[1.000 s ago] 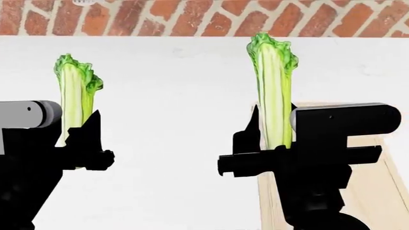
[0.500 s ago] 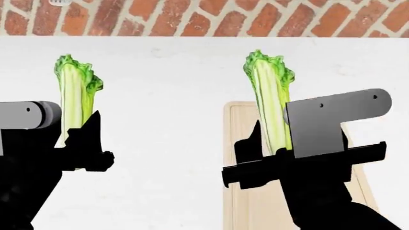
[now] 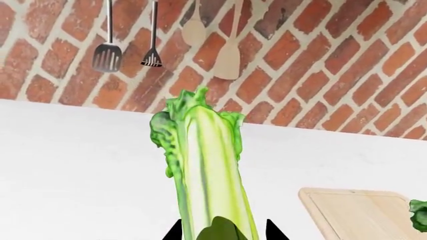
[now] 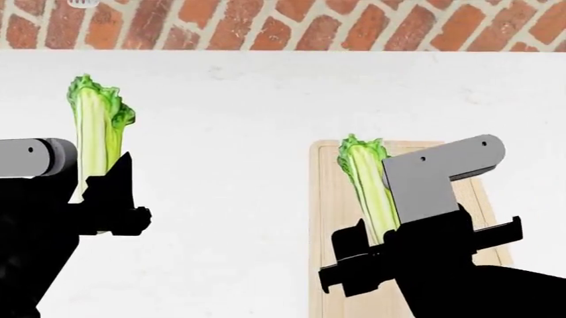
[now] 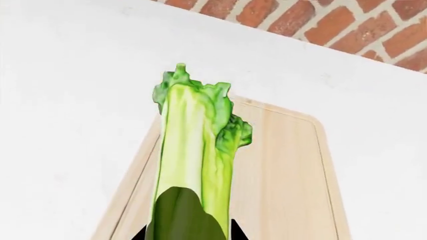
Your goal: Place the celery and the celery on separate cutting boards.
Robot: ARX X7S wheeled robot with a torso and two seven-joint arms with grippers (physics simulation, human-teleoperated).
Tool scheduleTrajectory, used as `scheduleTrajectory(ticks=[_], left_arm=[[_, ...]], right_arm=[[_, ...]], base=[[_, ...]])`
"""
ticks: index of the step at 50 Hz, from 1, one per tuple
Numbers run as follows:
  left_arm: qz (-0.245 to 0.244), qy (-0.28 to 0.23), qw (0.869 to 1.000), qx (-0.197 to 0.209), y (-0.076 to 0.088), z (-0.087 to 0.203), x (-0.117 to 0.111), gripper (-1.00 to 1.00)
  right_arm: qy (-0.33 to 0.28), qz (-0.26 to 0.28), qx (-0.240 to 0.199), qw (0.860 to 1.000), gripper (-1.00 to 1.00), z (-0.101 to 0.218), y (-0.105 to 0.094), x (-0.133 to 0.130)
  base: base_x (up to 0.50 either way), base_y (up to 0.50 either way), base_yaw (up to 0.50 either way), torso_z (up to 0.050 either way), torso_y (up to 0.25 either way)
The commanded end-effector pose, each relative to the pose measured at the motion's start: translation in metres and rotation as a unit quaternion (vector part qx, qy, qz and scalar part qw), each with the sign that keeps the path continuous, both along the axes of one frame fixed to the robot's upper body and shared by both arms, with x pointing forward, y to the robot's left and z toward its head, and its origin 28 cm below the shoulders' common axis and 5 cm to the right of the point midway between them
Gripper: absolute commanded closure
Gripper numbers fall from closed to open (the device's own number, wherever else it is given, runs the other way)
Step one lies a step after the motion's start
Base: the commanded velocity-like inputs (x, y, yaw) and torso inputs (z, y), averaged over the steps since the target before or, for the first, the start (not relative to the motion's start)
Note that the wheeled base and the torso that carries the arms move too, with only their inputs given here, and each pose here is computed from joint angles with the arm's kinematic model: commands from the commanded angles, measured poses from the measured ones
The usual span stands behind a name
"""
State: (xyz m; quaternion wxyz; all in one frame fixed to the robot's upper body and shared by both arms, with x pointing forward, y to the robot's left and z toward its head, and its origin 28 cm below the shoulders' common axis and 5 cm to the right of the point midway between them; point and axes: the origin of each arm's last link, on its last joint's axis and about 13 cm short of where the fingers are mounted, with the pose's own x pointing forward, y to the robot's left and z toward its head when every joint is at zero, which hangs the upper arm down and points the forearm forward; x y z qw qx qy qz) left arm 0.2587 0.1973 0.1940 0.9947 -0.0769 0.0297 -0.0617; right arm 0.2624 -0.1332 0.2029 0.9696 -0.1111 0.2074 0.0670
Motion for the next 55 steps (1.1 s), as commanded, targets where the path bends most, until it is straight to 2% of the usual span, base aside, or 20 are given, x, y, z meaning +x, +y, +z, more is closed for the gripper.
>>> scheduleTrajectory(ticks=[1,7,8,18,24,31,36,37,38,39,40,52,54,55], left_arm=[[0.003,-0.003,1.000,-0.006,0.001,0.001,0.001,1.00],[0.003,-0.002,1.000,-0.004,0.001,0.000,0.003,1.00],[0.002,-0.001,1.000,-0.004,0.001,0.000,0.003,1.00],[-0.001,0.001,1.000,-0.001,0.001,-0.001,0.003,1.00],[-0.001,0.000,1.000,-0.001,0.000,-0.001,0.003,1.00],[-0.001,-0.001,1.000,-0.001,0.000,-0.001,0.003,1.00],[-0.004,-0.008,1.000,-0.002,-0.001,0.001,0.002,1.00],[-0.006,-0.009,1.000,-0.002,0.000,0.002,0.001,1.00],[-0.009,-0.011,1.000,-0.002,0.000,0.002,0.000,1.00],[-0.011,-0.014,1.000,-0.002,-0.001,0.004,-0.001,1.00],[-0.011,-0.016,1.000,-0.003,-0.001,0.004,-0.001,1.00],[-0.004,-0.023,1.000,-0.006,0.004,0.009,-0.003,1.00],[-0.002,-0.025,1.000,-0.007,0.004,0.010,-0.004,1.00],[-0.002,-0.025,1.000,-0.007,0.004,0.010,-0.004,1.00]], right_arm=[[0.011,-0.032,-0.008,0.999,1.00,-0.018,0.000,0.000],[0.000,-0.036,-0.010,0.999,1.00,-0.019,-0.001,-0.001],[-0.004,-0.038,-0.010,0.999,-1.00,-0.019,-0.001,-0.001],[-0.058,-0.051,-0.009,0.997,-1.00,0.000,-0.001,-0.004],[-0.137,-0.040,0.025,0.989,-1.00,0.016,0.005,-0.005],[-0.226,-0.050,0.062,0.971,-1.00,0.019,0.008,-0.005],[-0.275,-0.054,0.123,0.952,-1.00,0.004,0.007,-0.007],[-0.266,-0.055,0.119,0.955,-1.00,0.001,0.005,-0.003],[-0.292,-0.053,0.108,0.949,-1.00,0.005,0.005,-0.004],[-0.303,-0.049,0.133,0.942,-1.00,0.006,0.005,-0.005],[-0.310,-0.048,0.131,0.940,-1.00,0.006,0.004,-0.005],[-0.306,-0.051,0.131,0.942,-1.00,0.003,0.002,-0.009],[-0.289,-0.045,0.119,0.949,-1.00,-0.001,0.003,-0.008],[-0.292,-0.045,0.122,0.948,-1.00,-0.001,0.003,-0.008]], base=[[0.00,0.00,0.00,0.000,0.000],[0.00,0.00,0.00,0.000,0.000],[0.00,0.00,0.00,0.000,0.010],[0.00,0.00,0.00,0.001,0.000],[0.00,0.00,0.00,0.000,0.002],[0.00,0.00,0.00,0.000,0.000],[0.00,0.00,0.00,0.000,0.002],[0.00,0.00,0.00,0.000,0.000],[0.00,0.00,0.00,0.000,0.000],[0.00,0.00,0.00,0.000,0.000],[0.00,0.00,0.00,0.000,0.000],[0.00,0.00,0.00,0.000,0.001],[0.00,0.00,0.00,0.000,0.000],[0.00,0.00,0.00,0.000,0.000]])
